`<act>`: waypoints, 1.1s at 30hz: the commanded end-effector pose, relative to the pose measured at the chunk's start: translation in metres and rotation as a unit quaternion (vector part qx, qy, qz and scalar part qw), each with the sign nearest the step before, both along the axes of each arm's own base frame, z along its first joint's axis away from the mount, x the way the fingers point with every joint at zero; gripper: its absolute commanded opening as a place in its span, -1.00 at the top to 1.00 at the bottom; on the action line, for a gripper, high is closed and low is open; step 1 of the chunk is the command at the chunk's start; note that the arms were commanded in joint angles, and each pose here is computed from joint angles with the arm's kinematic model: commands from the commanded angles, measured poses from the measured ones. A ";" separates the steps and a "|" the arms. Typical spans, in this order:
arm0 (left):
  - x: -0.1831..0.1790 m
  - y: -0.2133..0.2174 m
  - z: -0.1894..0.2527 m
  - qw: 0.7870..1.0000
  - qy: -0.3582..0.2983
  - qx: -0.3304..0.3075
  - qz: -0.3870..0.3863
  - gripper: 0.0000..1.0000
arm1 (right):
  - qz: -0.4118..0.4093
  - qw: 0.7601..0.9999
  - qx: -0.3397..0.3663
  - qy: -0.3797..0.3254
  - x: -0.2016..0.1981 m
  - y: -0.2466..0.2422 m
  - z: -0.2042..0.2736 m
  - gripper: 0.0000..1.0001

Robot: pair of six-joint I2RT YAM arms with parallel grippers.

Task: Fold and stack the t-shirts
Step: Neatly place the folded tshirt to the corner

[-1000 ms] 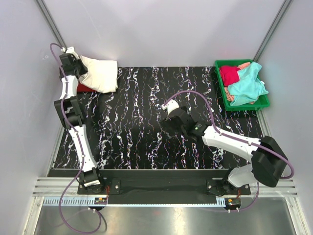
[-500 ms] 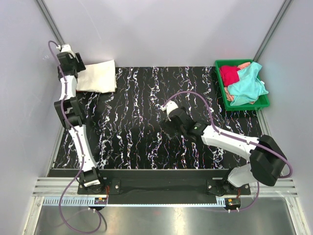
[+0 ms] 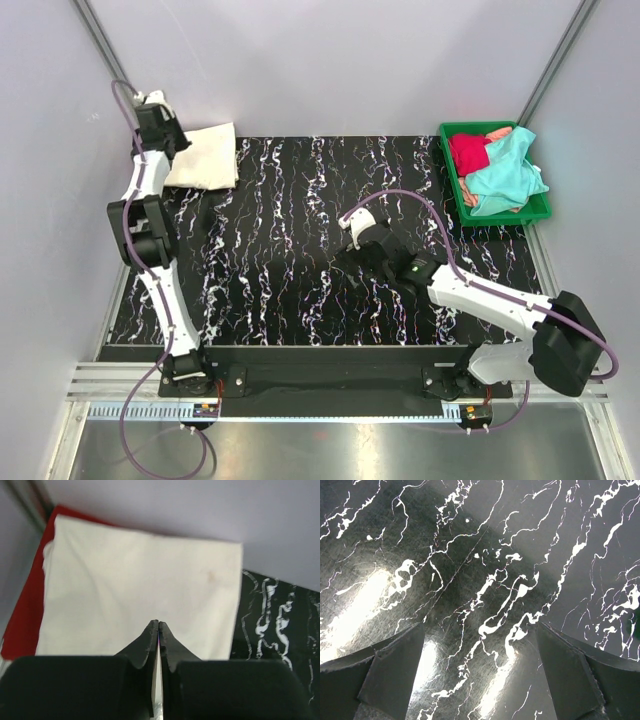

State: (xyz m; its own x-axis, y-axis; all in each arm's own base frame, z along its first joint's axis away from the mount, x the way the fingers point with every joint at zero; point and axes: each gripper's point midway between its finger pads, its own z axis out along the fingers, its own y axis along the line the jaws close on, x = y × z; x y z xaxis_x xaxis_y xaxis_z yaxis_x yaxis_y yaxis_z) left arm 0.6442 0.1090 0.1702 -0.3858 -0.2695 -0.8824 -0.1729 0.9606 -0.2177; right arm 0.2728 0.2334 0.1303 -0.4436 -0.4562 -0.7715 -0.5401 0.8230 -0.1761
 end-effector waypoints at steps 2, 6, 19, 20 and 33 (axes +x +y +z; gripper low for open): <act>-0.027 0.018 -0.028 0.996 0.054 -0.054 0.034 0.86 | -0.008 1.000 0.017 -0.016 0.003 -0.004 0.012 -0.99; -0.043 0.040 -0.066 0.987 0.125 -0.063 0.075 0.99 | -0.009 1.000 0.019 -0.014 0.002 -0.004 0.011 -0.99; -0.070 0.100 -0.107 0.959 0.218 -0.067 0.170 0.94 | -0.011 0.999 0.026 -0.019 0.003 -0.003 0.019 -0.99; -0.076 0.103 -0.105 0.959 0.218 -0.056 0.174 0.92 | -0.012 0.999 0.028 -0.020 0.004 -0.003 0.020 -0.99; -0.066 0.056 -0.024 0.983 0.122 -0.066 0.117 0.73 | -0.016 0.998 0.052 -0.020 -0.003 -0.005 0.034 -0.99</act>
